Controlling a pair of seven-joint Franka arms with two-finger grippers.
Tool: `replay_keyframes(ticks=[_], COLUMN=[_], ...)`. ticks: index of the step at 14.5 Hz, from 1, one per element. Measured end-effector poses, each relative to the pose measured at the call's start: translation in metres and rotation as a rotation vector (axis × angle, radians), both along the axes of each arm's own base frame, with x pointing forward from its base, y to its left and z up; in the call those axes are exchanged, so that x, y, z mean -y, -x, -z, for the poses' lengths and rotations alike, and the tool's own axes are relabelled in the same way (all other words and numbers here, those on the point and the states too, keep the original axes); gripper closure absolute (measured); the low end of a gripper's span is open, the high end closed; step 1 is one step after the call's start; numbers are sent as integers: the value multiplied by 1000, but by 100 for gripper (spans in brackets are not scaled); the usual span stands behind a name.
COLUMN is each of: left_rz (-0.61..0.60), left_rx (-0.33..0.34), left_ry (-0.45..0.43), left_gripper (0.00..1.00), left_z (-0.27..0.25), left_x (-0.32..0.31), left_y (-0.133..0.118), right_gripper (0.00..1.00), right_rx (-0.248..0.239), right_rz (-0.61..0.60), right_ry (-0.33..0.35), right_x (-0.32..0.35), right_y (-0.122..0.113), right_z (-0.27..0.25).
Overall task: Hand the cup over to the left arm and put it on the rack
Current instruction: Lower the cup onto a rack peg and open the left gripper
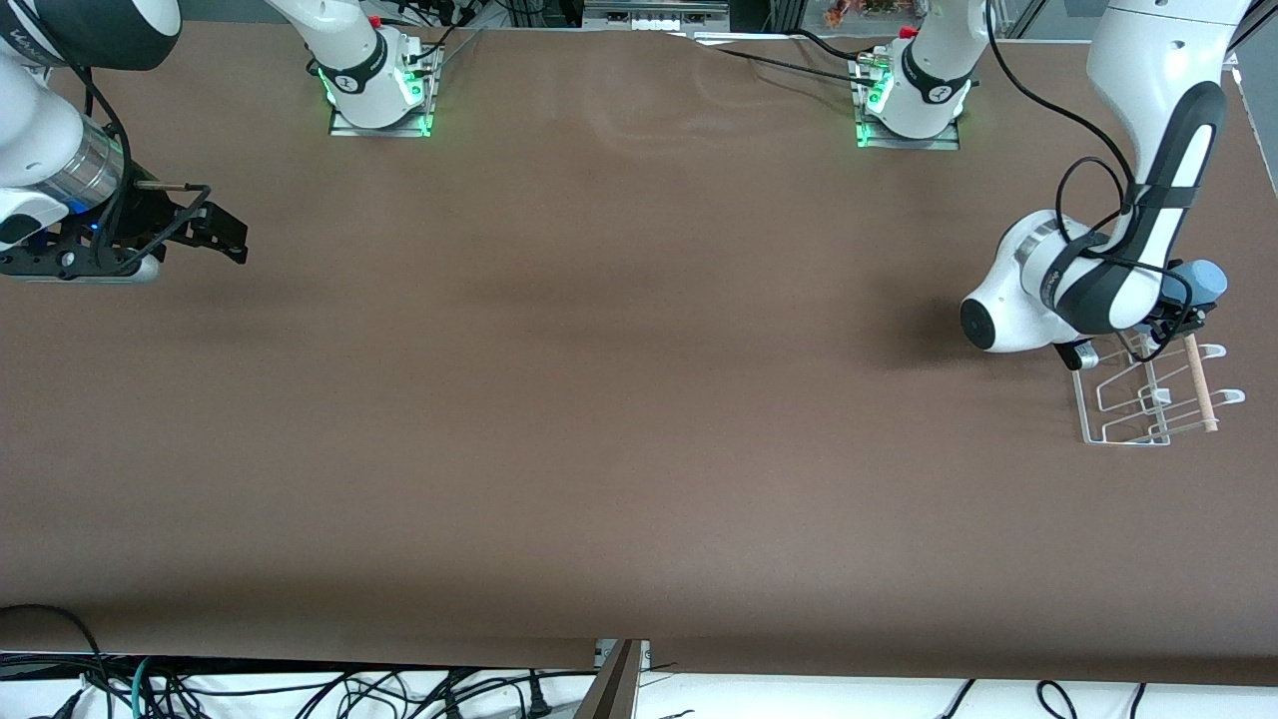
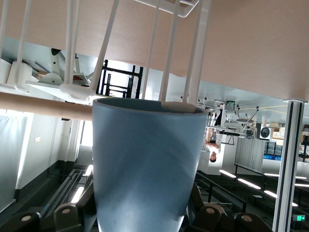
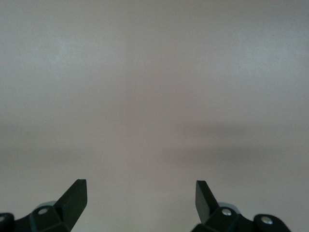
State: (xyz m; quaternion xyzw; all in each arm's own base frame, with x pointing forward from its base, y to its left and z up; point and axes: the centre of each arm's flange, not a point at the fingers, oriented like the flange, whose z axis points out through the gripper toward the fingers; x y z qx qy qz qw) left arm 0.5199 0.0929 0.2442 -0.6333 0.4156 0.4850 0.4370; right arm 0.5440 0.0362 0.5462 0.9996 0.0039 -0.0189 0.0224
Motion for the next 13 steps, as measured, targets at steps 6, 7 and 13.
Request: replay_keyframes(ticks=[6, 7, 13], left_rz=[2, 2, -212], left_rx=[1, 2, 191], left_ry=[3, 3, 166], left_gripper=[0, 0, 0], left_z=[2, 2, -51], left_x=[1, 1, 4], left_y=[0, 0, -38], right_gripper=[0, 0, 0], right_rx=[-24, -24, -40], right_rz=[8, 10, 8], right_ry=[-45, -47, -48], right_x=[-7, -9, -11], right_y=[-2, -3, -5], right_z=[-23, -28, -25])
